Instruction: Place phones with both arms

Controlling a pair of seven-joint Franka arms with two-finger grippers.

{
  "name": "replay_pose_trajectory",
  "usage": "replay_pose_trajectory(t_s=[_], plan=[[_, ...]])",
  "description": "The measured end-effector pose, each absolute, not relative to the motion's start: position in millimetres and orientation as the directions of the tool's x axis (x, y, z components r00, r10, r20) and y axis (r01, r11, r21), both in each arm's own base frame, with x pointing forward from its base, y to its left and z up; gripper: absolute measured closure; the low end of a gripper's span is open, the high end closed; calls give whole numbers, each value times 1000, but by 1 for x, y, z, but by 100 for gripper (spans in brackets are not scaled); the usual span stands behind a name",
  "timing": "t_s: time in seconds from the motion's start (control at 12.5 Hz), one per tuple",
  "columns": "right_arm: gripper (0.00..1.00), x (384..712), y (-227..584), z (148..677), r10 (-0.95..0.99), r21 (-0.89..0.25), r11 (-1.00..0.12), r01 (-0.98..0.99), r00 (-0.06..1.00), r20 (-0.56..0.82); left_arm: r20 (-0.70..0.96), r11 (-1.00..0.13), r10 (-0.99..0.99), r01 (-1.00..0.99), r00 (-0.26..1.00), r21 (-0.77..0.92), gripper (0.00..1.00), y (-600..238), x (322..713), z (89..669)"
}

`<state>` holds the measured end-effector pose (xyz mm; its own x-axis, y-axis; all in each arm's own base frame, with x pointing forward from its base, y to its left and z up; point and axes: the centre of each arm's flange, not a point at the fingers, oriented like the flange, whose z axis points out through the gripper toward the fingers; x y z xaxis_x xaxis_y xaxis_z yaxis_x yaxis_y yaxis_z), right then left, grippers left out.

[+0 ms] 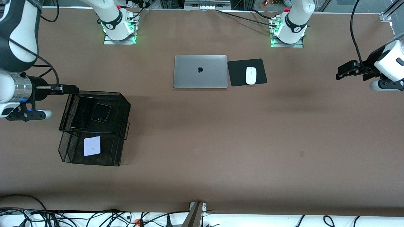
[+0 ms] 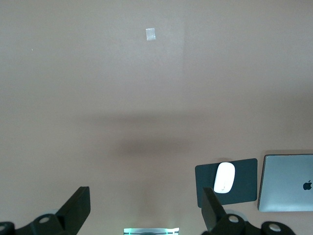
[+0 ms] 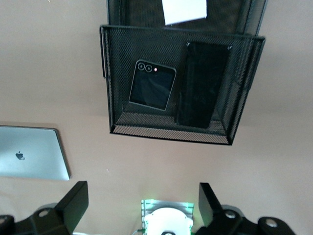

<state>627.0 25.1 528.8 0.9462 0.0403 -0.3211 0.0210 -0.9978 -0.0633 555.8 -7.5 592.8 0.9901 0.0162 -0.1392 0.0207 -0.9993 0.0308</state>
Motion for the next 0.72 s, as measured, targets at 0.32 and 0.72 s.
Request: replay_pose_trajectory(t_s=[0.32, 0.72], plan=[[0, 615, 17, 529, 44, -55, -998, 36, 988, -148, -139, -999, 16, 21, 990, 31, 0, -7, 556, 593], [0, 603, 39, 534, 100, 19, -995, 102, 993, -65, -139, -999, 16, 21, 990, 31, 0, -7, 556, 593]])
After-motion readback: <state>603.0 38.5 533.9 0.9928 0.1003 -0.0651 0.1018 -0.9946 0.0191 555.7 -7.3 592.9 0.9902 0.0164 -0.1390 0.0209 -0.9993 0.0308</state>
